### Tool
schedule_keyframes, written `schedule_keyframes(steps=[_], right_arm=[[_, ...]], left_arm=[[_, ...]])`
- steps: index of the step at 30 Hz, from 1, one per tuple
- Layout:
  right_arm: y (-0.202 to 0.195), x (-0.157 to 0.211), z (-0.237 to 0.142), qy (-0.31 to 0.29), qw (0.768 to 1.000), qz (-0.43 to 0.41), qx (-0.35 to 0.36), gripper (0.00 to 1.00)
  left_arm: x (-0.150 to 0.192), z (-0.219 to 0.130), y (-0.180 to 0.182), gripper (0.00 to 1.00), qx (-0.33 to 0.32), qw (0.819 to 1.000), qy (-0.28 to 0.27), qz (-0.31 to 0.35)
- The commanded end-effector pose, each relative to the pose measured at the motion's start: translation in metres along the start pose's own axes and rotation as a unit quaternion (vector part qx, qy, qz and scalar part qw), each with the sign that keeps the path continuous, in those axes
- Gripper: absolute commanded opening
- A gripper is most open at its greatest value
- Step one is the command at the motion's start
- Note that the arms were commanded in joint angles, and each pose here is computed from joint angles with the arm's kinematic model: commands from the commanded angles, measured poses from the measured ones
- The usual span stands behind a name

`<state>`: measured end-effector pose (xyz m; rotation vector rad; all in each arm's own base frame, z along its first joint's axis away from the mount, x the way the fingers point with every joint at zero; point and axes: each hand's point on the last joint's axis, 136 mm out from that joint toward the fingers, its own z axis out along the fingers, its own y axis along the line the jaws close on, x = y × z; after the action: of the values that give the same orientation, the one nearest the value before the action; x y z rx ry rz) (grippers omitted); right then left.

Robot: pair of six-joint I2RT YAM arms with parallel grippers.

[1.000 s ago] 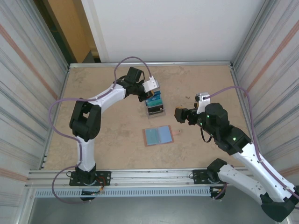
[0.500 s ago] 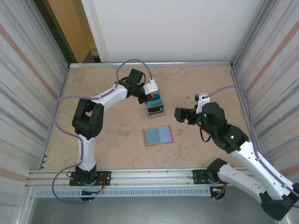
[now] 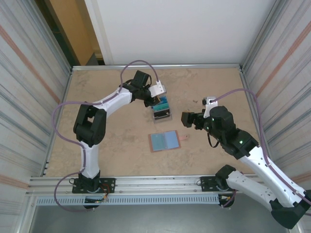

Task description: Take the credit cards out of the card holder

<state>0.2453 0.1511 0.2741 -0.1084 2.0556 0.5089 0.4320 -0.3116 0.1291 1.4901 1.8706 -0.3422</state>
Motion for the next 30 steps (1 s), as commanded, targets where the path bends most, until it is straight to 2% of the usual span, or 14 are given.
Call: schedule_keyframes(steps=[1, 2, 4, 7, 9, 11, 14, 19, 22, 27, 30], right_arm=[[-0.001, -0.006, -0.001, 0.003, 1.000, 0.012, 0.008, 0.99], [-0.002, -0.004, 0.002, 0.009, 1.000, 0.011, 0.014, 0.99], [-0.004, 0.001, 0.008, 0.024, 0.999, 0.009, 0.022, 0.99], [-0.004, 0.008, 0.017, 0.047, 0.998, 0.009, 0.028, 0.99], [-0.004, 0.010, 0.023, 0.057, 0.998, 0.011, 0.034, 0.99], [-0.004, 0.013, 0.029, 0.064, 0.997, 0.010, 0.036, 0.99], [-0.001, 0.019, 0.039, 0.077, 0.996, 0.010, 0.032, 0.99], [-0.005, 0.035, 0.061, 0.105, 0.992, 0.049, 0.051, 0.99], [0.006, 0.046, 0.076, 0.113, 0.993, 0.034, 0.025, 0.99], [0.019, 0.077, 0.101, 0.179, 0.983, 0.017, 0.022, 1.00], [0.036, 0.100, 0.114, 0.214, 0.976, -0.021, 0.021, 0.87]], left_arm=[[-0.036, -0.043, 0.008, 0.30, -0.045, 0.998, -0.050, -0.007], [-0.038, -0.051, 0.009, 0.31, -0.057, 0.997, -0.057, -0.018], [-0.040, -0.064, 0.010, 0.46, -0.080, 0.994, -0.068, -0.038], [-0.038, -0.088, 0.009, 0.58, -0.123, 0.987, -0.082, -0.069], [-0.033, -0.105, 0.007, 0.71, -0.154, 0.979, -0.095, -0.096], [-0.023, -0.119, 0.004, 0.76, -0.181, 0.969, -0.107, -0.127], [-0.010, -0.146, -0.004, 0.98, -0.217, 0.951, -0.132, -0.176], [0.018, -0.179, -0.025, 0.99, -0.251, 0.923, -0.158, -0.244], [0.038, -0.196, -0.036, 0.99, -0.273, 0.900, -0.179, -0.288], [0.063, -0.221, -0.048, 0.99, -0.305, 0.863, -0.206, -0.346], [0.081, -0.230, -0.053, 0.99, -0.325, 0.841, -0.207, -0.379]])
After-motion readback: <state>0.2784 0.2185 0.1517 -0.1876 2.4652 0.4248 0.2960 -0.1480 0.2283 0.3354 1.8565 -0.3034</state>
